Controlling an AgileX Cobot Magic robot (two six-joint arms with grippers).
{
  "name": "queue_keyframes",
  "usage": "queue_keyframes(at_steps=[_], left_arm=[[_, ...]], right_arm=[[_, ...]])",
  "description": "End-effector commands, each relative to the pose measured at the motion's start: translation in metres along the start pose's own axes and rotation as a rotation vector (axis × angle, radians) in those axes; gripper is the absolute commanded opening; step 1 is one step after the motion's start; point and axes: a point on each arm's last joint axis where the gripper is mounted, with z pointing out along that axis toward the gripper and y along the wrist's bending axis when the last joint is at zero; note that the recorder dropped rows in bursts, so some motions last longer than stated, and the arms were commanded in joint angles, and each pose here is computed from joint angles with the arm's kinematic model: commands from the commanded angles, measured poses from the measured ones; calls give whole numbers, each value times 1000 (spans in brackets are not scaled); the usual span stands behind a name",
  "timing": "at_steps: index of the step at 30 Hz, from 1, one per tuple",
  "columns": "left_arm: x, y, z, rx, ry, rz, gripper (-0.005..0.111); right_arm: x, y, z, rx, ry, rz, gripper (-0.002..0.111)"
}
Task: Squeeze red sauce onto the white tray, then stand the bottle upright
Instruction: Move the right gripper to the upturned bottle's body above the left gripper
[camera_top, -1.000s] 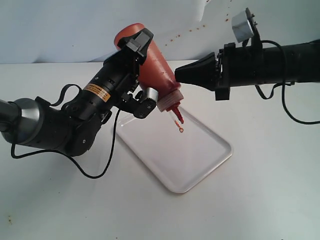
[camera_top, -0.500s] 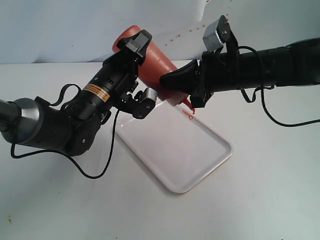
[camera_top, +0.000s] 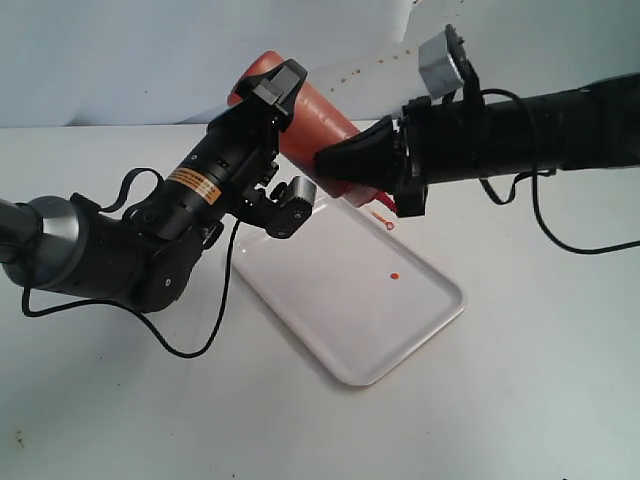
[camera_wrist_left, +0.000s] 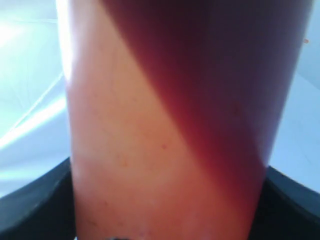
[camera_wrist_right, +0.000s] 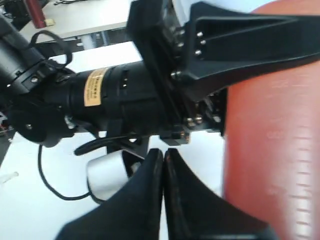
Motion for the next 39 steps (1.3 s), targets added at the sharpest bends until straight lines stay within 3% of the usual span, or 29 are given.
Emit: queue_keyframes(at_steps=[1, 4, 7, 9, 15, 21, 27, 33, 39], left_arm=[[8, 13, 0, -70, 58, -25, 0], [8, 13, 0, -72, 55, -24, 0], [7, 13, 0, -76, 48, -20, 0], [7, 13, 0, -76, 48, -20, 0], [7, 13, 0, -76, 48, -20, 0], [7, 13, 0, -79, 42, -17, 0], [6, 14, 0, -87, 30, -11, 0], [4, 15, 0, -95, 16, -5, 0], [3, 16, 0, -103, 1, 2, 0]], right_arm=[[-18, -11, -37, 166, 1, 34, 0], [-16, -20, -51, 246, 6, 66, 0], [-5, -31, -51, 330, 65, 72, 11], [3, -38, -50, 370, 88, 82, 27], [13, -49, -47, 422, 69, 129, 104], [5, -36, -32, 290, 32, -4, 105], [7, -35, -9, 391, 132, -99, 105], [-5, -34, -1, 381, 102, -93, 105], [4, -41, 12, 359, 113, -66, 105]])
